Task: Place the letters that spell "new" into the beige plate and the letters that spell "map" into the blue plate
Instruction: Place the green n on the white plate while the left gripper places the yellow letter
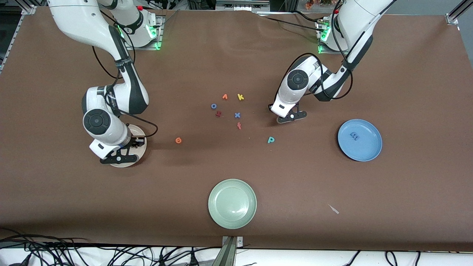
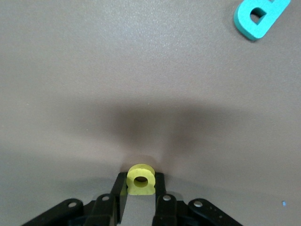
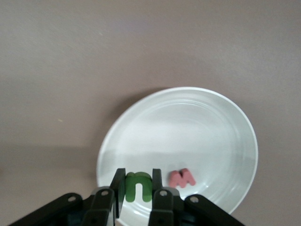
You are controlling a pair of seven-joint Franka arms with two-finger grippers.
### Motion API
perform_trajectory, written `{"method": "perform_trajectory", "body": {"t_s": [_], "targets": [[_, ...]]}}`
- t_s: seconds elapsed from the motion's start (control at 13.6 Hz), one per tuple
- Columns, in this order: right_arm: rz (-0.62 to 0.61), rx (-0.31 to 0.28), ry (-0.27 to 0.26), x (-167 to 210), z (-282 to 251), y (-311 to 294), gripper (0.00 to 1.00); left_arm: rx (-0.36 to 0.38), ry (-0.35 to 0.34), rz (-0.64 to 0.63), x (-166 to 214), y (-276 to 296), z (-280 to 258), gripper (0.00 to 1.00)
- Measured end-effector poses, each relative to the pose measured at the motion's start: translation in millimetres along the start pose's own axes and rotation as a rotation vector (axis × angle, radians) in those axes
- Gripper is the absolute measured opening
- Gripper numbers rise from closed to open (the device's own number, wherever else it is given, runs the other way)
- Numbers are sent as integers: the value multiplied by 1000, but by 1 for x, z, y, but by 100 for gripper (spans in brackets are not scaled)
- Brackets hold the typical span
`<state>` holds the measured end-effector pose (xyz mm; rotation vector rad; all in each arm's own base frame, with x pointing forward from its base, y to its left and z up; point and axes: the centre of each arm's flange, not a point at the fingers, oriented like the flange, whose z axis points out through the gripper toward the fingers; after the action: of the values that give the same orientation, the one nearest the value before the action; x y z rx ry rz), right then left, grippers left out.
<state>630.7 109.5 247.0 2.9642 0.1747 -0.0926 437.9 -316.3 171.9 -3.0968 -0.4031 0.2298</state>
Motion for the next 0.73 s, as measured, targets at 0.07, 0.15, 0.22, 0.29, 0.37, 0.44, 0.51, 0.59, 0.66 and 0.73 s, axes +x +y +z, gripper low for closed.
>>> {"method": "perform_trajectory", "body": {"t_s": [0.07, 0.15, 0.22, 0.29, 0.37, 0.44, 0.51, 0.59, 0.66, 0.73], "targets": [[-3, 1, 0, -3, 7, 6, 26, 20, -7, -3, 3, -2, -1, 28], [-2, 3, 2, -6, 13, 10, 27, 48, -16, -6, 9, -3, -4, 28], [4, 9, 3, -8, 17, 11, 30, 80, -26, -8, 16, -4, -11, 28], [12, 20, 2, -9, 18, 11, 30, 113, -41, -1, 26, -4, -22, 28], [18, 28, 2, -9, 17, 10, 38, 143, -57, 16, 37, -6, -34, 28], [21, 33, 4, -9, 16, 9, 47, 167, -75, 43, 52, -12, -47, 28], [23, 36, 7, -9, 14, 9, 55, 184, -97, 78, 69, -23, -60, 28], [23, 39, 10, -9, 11, 8, 59, 193, -122, 118, 88, -39, -72, 28], [26, 42, 14, -9, 9, 7, 60, 196, -150, 159, 108, -61, -81, 28], [40, 51, 16, -8, 7, 4, 60, 192, -179, 204, 127, -85, -89, 28]]}}
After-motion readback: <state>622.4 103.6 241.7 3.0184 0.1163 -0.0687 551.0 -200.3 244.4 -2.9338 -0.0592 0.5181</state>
